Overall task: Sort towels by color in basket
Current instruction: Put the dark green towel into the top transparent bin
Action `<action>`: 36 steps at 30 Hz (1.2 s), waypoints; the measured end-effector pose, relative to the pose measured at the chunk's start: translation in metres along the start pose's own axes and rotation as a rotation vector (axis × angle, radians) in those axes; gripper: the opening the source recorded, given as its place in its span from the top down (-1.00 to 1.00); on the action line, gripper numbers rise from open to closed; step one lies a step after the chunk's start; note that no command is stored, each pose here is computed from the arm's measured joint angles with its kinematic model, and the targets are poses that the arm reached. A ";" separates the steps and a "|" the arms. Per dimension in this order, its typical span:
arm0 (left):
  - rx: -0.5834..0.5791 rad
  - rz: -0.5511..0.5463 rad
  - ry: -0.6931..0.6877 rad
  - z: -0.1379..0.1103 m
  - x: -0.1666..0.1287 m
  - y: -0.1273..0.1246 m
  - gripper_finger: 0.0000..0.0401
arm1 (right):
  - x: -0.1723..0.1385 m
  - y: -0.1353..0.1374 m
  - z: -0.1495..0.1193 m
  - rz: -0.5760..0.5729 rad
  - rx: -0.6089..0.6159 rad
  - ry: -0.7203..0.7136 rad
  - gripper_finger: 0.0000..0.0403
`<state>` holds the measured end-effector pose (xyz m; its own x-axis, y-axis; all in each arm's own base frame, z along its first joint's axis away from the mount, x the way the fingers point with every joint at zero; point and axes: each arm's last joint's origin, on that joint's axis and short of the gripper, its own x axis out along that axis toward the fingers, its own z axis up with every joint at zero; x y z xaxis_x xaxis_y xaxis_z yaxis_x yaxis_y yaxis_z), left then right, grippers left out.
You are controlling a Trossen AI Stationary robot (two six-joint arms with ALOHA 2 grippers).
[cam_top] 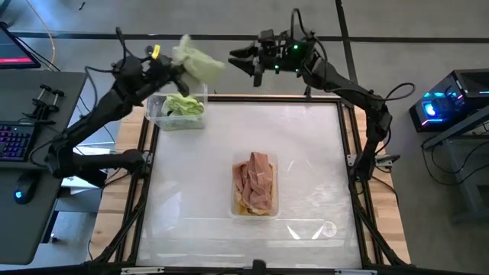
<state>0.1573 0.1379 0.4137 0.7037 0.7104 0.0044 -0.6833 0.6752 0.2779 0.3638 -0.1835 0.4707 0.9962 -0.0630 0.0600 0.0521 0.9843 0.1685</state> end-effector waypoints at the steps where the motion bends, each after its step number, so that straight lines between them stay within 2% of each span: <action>1: 0.037 0.044 0.045 -0.003 -0.003 0.004 0.89 | -0.001 -0.002 0.001 -0.020 -0.019 -0.004 0.25; 4: 0.070 0.080 0.198 -0.021 -0.004 0.016 0.93 | -0.004 -0.012 0.001 -0.119 -0.058 -0.006 0.25; 6: 0.061 0.075 0.310 -0.043 0.002 0.020 0.93 | -0.006 -0.018 0.001 -0.181 -0.071 -0.005 0.25; 9: -0.014 0.094 0.471 -0.090 0.014 0.021 0.90 | -0.005 -0.026 -0.002 -0.244 -0.073 -0.002 0.25; 12: -0.089 0.182 0.638 -0.132 0.018 0.022 0.86 | -0.002 -0.034 -0.009 -0.263 -0.053 0.023 0.25; 14: -0.129 0.249 0.743 -0.151 0.017 0.022 0.81 | -0.002 -0.036 -0.012 -0.269 -0.017 0.039 0.25; 16: -0.187 0.242 0.820 -0.160 0.014 0.023 0.73 | -0.003 -0.036 -0.014 -0.273 0.010 0.066 0.25; 19: -0.306 0.175 0.895 -0.163 0.010 0.028 0.54 | -0.003 -0.036 -0.020 -0.283 0.039 0.121 0.25; 22: -0.436 0.161 0.979 -0.161 0.006 0.036 0.31 | -0.003 -0.036 -0.023 -0.285 0.049 0.148 0.25; 26: -0.569 0.127 0.987 -0.140 0.004 0.050 0.04 | -0.003 -0.036 -0.023 -0.289 0.049 0.150 0.25; 31: -0.616 0.081 0.991 -0.094 -0.001 0.063 -0.13 | -0.003 -0.036 -0.023 -0.294 0.048 0.146 0.25; 34: -0.584 0.079 0.965 -0.071 -0.003 0.070 -0.13 | -0.003 -0.036 -0.023 -0.300 0.048 0.147 0.25; 36: -0.557 0.075 0.906 -0.064 0.002 0.073 -0.09 | -0.003 -0.035 -0.023 -0.301 0.052 0.145 0.25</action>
<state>0.0967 0.2011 0.3720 0.4057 0.4822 -0.7764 -0.8729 0.4563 -0.1727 0.3607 -0.2140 0.4419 0.9365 -0.3215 -0.1398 0.3452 0.9154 0.2073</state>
